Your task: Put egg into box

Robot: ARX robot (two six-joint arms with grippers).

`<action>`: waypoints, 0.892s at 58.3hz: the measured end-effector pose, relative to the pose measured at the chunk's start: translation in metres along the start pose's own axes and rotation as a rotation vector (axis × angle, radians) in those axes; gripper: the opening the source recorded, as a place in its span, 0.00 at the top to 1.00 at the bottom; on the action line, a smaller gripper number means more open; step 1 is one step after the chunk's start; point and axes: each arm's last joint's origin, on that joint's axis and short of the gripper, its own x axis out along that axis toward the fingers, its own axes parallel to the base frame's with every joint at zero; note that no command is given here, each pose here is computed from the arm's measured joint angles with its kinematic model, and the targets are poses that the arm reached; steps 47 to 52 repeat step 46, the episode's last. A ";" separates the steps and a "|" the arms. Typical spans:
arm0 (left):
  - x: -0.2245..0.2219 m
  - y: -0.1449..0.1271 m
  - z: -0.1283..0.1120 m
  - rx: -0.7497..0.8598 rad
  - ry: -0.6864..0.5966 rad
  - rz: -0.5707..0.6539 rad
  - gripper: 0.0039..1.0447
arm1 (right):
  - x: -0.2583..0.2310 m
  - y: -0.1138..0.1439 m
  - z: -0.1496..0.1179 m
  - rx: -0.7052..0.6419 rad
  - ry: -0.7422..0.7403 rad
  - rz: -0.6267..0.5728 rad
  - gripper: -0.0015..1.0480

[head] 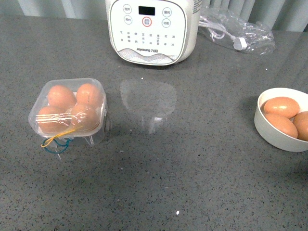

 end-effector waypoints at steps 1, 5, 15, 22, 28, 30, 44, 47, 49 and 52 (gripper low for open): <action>0.000 0.000 0.000 0.000 0.000 0.000 0.07 | 0.000 0.000 0.000 0.000 0.000 0.000 0.07; 0.000 0.000 0.000 0.000 0.000 0.000 0.06 | 0.000 0.000 0.000 0.000 0.000 0.000 0.07; 0.000 0.000 0.000 0.000 0.000 0.000 0.06 | 0.000 0.000 0.000 0.000 0.000 0.000 0.07; 0.000 0.000 0.000 0.000 0.000 0.000 0.06 | 0.000 0.000 0.000 0.000 0.000 0.000 0.07; 0.000 0.000 0.000 0.000 0.000 0.000 0.06 | 0.000 0.000 0.000 0.000 0.000 0.000 0.07; 0.000 0.000 0.000 0.000 0.000 0.000 0.06 | 0.000 0.000 0.000 0.000 0.000 0.000 0.07; 0.000 0.000 0.000 0.000 0.000 0.000 0.06 | 0.000 0.000 0.000 0.000 0.000 0.000 0.07; 0.000 0.000 0.000 0.000 0.000 0.000 0.06 | 0.000 0.000 0.000 0.000 0.000 0.000 0.07; 0.000 0.000 0.000 0.000 0.000 0.000 0.06 | 0.000 0.000 0.000 0.000 0.000 0.000 0.07; 0.000 0.000 0.000 0.000 0.000 0.000 0.06 | 0.000 0.000 0.000 0.000 0.000 0.000 0.07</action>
